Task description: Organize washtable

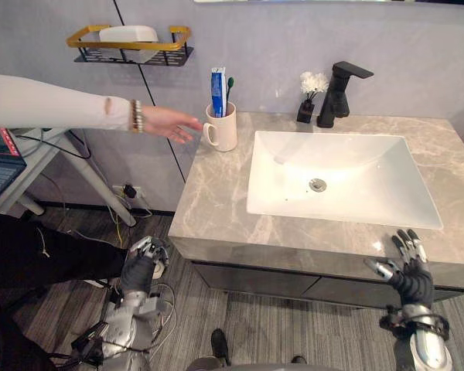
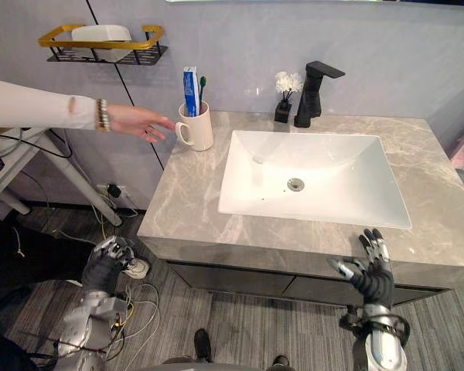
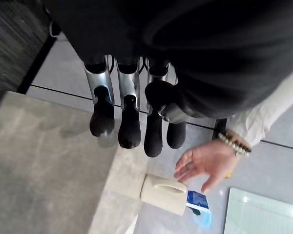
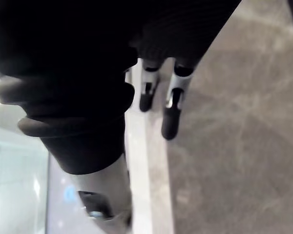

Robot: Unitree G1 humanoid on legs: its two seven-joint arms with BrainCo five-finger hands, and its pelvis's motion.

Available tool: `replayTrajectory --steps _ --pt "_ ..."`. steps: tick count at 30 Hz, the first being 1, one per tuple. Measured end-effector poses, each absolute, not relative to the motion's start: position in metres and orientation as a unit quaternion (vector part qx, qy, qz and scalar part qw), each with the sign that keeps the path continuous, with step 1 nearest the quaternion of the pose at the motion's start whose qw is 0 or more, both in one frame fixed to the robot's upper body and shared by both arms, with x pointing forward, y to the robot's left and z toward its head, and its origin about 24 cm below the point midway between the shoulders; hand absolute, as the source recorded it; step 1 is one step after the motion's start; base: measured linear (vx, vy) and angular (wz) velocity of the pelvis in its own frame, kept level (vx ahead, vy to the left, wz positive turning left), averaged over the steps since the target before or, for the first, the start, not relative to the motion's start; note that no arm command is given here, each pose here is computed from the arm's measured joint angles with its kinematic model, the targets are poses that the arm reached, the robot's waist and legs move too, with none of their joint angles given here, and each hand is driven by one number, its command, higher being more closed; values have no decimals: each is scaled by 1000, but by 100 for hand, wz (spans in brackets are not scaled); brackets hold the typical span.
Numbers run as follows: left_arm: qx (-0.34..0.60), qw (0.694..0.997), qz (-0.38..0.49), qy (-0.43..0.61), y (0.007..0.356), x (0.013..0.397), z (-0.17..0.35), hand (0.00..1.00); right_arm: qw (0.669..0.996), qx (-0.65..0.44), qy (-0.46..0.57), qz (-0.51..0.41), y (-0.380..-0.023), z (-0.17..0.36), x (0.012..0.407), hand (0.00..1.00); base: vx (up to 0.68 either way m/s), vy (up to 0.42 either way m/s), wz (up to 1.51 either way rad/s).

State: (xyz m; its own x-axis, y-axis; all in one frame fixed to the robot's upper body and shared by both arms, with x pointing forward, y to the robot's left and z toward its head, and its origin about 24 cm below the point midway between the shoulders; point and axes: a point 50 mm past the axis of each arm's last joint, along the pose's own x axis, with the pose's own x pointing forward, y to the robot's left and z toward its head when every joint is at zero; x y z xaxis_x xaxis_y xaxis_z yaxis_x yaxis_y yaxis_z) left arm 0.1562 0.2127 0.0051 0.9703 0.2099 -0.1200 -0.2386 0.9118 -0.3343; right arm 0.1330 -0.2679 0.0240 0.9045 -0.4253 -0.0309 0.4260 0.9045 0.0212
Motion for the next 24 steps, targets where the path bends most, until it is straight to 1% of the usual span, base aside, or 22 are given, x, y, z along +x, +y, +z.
replayTrajectory --steps 5,7,8,10,12,16,22,23,24 --pt "-224 953 173 108 217 121 -28 0 968 58 25 -241 -258 13 125 0 14 8 -23" --pt "-241 944 187 128 213 112 -38 0 960 80 57 -261 -256 0 111 0 46 -16 -30" --pt "-248 940 191 136 211 109 -41 0 952 100 88 -276 -253 -12 101 0 58 -22 -23" --pt "-263 931 195 161 204 104 -53 0 929 136 187 -290 -243 -45 74 0 78 -20 -21" --pt "-274 925 193 177 197 103 -61 0 921 145 226 -282 -236 -56 63 0 79 -15 -31" --pt "-288 923 167 193 181 106 -66 0 924 143 245 -258 -224 -59 59 0 48 -25 -23" --pt "-290 927 144 188 175 111 -64 0 940 128 223 -225 -216 -48 70 0 81 -18 3" --pt "-287 929 143 182 176 113 -61 100 943 128 214 -219 -215 -45 73 0 119 -8 15" --pt "-283 930 147 181 178 111 -59 100 945 126 210 -215 -214 -44 74 0 134 -16 23"
